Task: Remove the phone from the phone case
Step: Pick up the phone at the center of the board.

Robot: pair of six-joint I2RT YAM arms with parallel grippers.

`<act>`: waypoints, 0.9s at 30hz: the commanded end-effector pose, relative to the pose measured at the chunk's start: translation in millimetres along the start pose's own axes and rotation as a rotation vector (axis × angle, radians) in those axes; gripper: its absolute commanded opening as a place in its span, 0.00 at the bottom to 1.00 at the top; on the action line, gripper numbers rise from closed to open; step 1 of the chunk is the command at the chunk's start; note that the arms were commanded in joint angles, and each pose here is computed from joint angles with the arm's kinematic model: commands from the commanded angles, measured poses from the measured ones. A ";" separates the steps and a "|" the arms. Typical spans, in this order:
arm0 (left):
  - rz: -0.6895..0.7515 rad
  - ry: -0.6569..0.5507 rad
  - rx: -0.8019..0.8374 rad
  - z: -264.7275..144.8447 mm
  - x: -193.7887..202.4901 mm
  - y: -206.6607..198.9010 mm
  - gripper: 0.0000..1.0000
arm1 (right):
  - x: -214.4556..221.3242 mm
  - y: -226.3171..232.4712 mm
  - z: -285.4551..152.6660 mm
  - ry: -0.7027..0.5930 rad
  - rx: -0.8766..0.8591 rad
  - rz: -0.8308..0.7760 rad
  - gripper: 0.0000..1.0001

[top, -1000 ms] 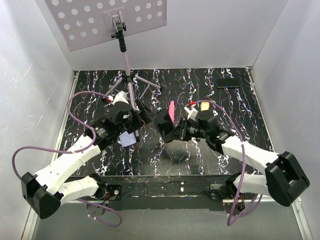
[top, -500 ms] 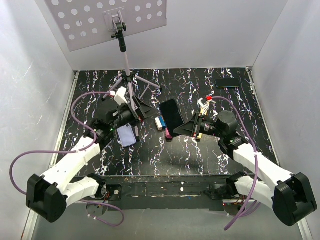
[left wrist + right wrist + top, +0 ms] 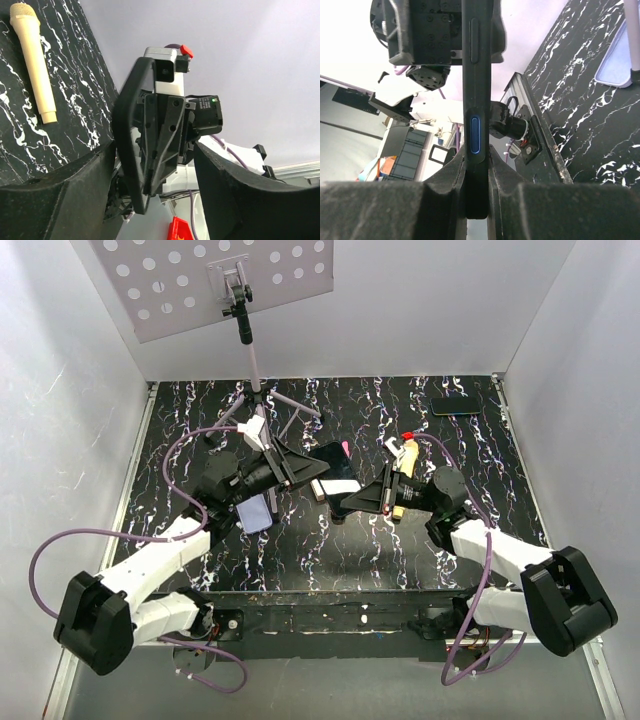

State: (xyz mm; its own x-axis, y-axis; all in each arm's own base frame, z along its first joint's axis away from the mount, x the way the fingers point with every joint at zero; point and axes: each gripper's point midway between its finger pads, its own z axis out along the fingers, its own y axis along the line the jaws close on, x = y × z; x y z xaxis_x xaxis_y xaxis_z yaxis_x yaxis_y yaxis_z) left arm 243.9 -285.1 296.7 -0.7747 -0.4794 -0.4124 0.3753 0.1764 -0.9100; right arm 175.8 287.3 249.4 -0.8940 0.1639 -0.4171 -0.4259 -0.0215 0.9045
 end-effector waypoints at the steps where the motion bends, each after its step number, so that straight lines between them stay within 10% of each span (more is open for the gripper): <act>1: 0.010 0.009 0.038 8.0 -3.8 -10.8 0.58 | -4.8 40.6 2.4 -0.007 -0.154 -0.127 0.01; 11: 0.012 0.027 0.090 16.1 -5.3 -19.4 0.36 | 5.0 39.9 15.7 0.023 -0.132 -0.140 0.01; 16: 0.031 0.033 0.082 12.9 -3.9 -20.4 0.00 | 6.4 39.5 17.3 0.033 -0.129 -0.142 0.01; 22: 0.067 0.042 0.089 8.0 -2.9 -26.8 0.00 | 9.0 34.0 17.5 0.045 -0.095 -0.155 0.03; 27: 0.118 0.079 0.115 3.2 -3.5 -38.4 0.00 | 11.6 15.3 15.2 0.082 0.034 -0.182 0.25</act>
State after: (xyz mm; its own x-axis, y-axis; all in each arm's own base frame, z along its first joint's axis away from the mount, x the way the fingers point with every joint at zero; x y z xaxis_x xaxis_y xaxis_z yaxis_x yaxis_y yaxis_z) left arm 244.6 -297.7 302.6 -0.7852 -0.4226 -0.4526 0.4354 0.1429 -0.8888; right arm 153.5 303.5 254.8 -0.8813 0.0947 -0.4630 -0.4682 -0.0423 0.8826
